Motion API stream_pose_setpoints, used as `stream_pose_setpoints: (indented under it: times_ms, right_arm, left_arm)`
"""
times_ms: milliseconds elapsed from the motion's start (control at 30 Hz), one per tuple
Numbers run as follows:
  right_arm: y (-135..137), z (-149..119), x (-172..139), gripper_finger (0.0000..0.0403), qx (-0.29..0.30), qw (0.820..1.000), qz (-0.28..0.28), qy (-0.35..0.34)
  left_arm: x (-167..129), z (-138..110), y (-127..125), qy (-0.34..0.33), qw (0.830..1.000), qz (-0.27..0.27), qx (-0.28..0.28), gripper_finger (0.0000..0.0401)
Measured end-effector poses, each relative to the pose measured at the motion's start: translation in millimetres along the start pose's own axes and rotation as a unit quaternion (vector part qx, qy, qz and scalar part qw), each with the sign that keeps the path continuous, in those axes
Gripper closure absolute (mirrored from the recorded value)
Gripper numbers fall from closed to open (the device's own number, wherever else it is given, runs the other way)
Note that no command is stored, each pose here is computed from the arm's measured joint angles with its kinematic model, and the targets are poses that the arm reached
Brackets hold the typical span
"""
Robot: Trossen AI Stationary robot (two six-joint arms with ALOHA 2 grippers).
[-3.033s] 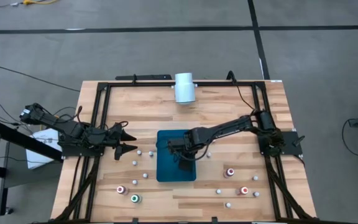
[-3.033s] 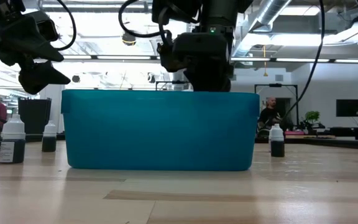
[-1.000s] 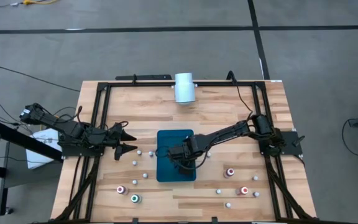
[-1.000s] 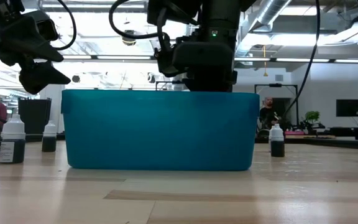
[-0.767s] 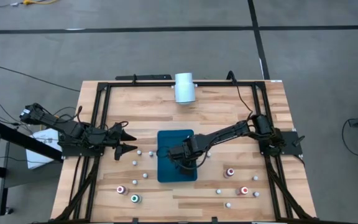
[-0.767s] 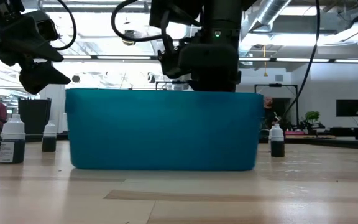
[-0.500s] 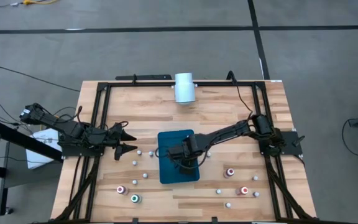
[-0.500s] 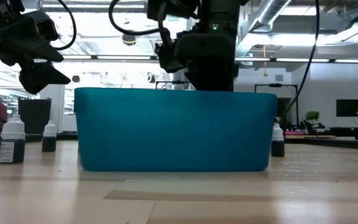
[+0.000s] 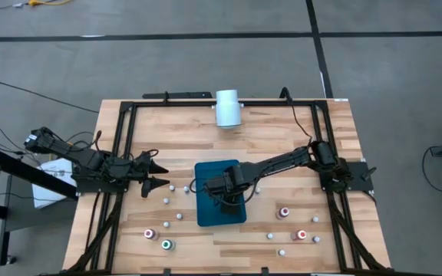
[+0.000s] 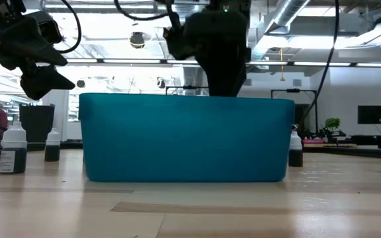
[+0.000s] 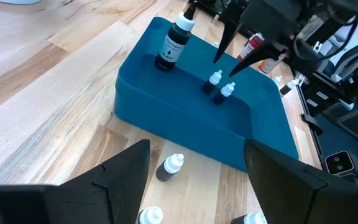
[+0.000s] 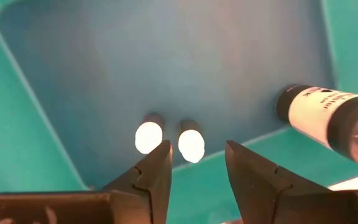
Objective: Pick & Place food coloring
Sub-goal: Put the big pink food coloring bottle into the blue bin
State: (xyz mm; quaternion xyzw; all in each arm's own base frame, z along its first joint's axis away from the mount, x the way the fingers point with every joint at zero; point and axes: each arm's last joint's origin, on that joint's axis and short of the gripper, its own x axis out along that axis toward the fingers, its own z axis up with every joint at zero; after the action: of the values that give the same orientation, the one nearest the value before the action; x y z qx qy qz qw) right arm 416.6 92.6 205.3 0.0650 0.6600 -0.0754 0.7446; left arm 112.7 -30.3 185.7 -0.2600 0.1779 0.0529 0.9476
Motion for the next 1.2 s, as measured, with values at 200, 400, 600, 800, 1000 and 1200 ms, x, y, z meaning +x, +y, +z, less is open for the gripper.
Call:
stream_pose_setpoints:
  times_ms: [200, 400, 600, 800, 1000, 1200]
  right_arm:
    - [2, 7, -24, 0.0266, -0.003, 1.0, 0.006, -0.018]
    - [2, 11, -54, 0.0272, -0.003, 0.999, -0.003, -0.038]
    - [4, 5, -83, 0.0277, -0.014, 0.998, -0.053, -0.044]
    - [9, -7, -110, 0.0275, -0.005, 0.993, -0.108, -0.054]
    - [14, -21, -141, 0.028, 0.021, 0.987, -0.114, -0.112]
    - [8, -45, -180, 0.0287, 0.046, 0.975, -0.125, -0.177]
  left_arm:
    - [0, 0, 0, 0.0, 1.0, 0.0, 0.0, 0.0149]
    - [0, 0, 0, 0.001, 1.0, -0.001, 0.0, 0.0149]
    - [0, 0, 0, 0.001, 1.0, -0.001, 0.0, 0.0149]
    - [0, 0, 0, 0.001, 1.0, -0.001, 0.0, 0.0149]
    - [0, 0, 0, 0.001, 1.0, -0.001, 0.001, 0.0149]
    - [0, 0, 0, 0.002, 1.0, -0.003, 0.008, 0.0149]
